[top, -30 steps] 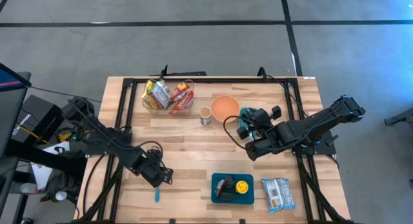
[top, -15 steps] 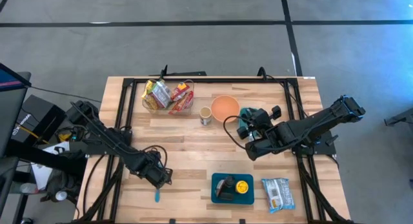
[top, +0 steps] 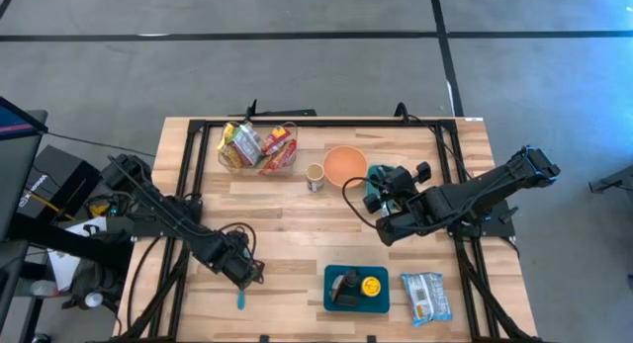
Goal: Pick & Place Food Item
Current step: Put the blue baby spoon into the green bin
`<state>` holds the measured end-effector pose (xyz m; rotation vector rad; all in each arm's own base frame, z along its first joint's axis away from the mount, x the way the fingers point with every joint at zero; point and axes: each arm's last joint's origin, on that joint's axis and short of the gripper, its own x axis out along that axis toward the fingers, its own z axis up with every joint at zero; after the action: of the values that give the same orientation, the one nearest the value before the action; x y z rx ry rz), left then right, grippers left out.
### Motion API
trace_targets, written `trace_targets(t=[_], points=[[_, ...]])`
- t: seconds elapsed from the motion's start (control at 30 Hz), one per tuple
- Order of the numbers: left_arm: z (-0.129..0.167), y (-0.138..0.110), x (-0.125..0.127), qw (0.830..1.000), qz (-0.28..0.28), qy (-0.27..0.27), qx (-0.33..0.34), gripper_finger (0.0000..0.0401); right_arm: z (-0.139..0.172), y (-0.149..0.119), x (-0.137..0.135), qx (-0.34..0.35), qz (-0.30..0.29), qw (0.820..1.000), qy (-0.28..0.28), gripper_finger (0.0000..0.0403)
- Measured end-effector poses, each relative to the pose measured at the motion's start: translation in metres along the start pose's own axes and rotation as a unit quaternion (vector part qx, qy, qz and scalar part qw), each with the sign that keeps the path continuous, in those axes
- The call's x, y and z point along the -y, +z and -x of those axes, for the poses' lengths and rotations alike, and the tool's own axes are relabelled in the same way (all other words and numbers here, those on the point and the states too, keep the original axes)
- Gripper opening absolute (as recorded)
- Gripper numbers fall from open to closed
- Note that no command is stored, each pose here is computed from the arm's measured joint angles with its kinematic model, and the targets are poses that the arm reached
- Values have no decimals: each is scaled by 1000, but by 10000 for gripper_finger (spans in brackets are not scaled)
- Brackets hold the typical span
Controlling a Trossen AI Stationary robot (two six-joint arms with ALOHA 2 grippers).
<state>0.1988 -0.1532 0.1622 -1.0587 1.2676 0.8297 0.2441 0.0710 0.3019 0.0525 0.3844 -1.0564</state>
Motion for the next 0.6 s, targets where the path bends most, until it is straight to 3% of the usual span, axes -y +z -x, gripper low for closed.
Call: trace_targets(t=[0.27,0.6], points=[[0,0,4,999,14,-14,-26,52,0,0,0,0,0,1000,0,55],[0,1,2,999,38,0,-30,117,0,0,0,0,0,1000,0,55]])
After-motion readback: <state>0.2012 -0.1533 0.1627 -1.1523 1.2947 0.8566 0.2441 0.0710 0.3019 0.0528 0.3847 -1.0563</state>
